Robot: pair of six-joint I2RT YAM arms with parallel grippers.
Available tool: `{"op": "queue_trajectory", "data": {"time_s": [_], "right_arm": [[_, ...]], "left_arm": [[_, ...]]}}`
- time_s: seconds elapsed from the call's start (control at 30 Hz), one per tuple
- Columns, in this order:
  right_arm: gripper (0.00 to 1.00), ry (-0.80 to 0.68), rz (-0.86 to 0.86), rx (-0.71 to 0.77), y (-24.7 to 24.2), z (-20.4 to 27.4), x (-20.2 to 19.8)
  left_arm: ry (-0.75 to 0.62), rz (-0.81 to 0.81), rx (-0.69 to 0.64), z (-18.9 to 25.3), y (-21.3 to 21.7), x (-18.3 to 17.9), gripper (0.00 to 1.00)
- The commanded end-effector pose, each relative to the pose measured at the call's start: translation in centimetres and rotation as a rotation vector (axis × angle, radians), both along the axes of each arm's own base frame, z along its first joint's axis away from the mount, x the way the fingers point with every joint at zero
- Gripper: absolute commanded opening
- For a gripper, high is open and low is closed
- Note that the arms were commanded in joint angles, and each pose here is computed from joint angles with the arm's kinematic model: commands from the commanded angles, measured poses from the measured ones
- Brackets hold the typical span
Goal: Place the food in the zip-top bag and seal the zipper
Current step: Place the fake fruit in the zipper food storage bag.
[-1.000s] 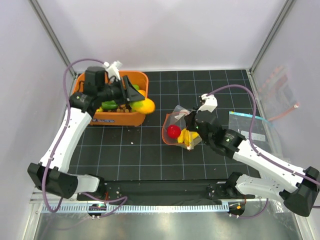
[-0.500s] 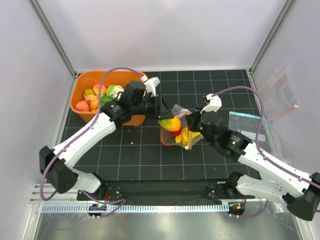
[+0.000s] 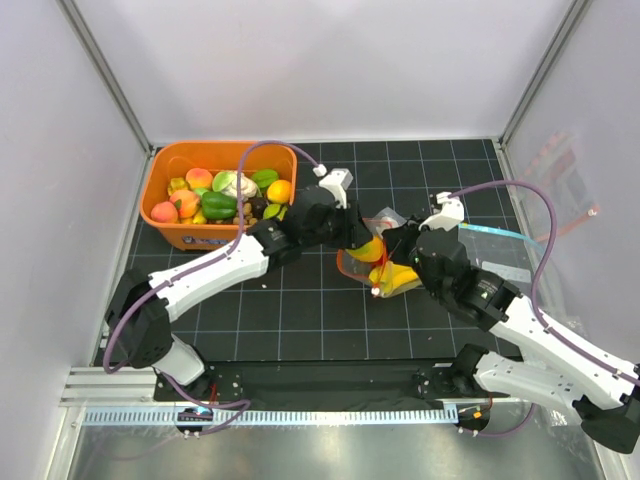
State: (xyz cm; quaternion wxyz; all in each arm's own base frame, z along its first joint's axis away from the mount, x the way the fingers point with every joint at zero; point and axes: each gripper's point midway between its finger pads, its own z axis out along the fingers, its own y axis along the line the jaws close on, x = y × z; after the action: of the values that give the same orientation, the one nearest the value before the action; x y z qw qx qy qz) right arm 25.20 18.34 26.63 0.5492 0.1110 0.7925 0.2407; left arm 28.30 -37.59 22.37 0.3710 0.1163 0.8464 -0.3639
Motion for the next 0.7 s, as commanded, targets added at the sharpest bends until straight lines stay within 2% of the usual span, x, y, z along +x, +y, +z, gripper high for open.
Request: {"op": "queue_trajectory", "data": {"time_s": [0.0,0.07,0.37,0.43,0.47,0.53,0.57,0.67], "right_arm": [[0.01,-0.033,-0.053,0.071,-0.3,1.3,0.6],[0.01,-0.031,-0.064,0.076,-0.4,1.2,0.6],[0.01,-0.028,-0.084,0.113,-0.6,0.6,0.6],[0.01,-0.024,-0.061,0.138,0.0,0.5,0.5],[0.01,-0.017,-0.059,0.136,0.1,0.2,0.5],[0.01,-0.013,-0.054,0.136,0.3,0.2,0.6],[0.01,-0.010,-0.054,0.134,0.3,0.1,0.7],[0.01,-0.008,-0.054,0.132,0.3,0.0,0.6]], "left_arm": [[-0.148,0.032,-0.030,1.4,-1.5,0.9,0.16],[-0.155,0.022,-0.037,0.8,-1.9,0.3,0.20],[-0.172,0.026,-0.195,0.5,-2.9,-1.8,0.23],[-0.181,0.032,-0.203,0.6,-2.9,-1.9,0.39],[-0.187,0.030,-0.204,0.6,-2.9,-1.9,0.56],[-0.199,0.029,-0.197,0.8,-2.8,-1.9,0.67],[-0.202,0.035,-0.185,0.9,-2.4,-1.9,0.76],[-0.219,0.038,-0.142,1.3,-1.4,-2.1,0.90]]}}
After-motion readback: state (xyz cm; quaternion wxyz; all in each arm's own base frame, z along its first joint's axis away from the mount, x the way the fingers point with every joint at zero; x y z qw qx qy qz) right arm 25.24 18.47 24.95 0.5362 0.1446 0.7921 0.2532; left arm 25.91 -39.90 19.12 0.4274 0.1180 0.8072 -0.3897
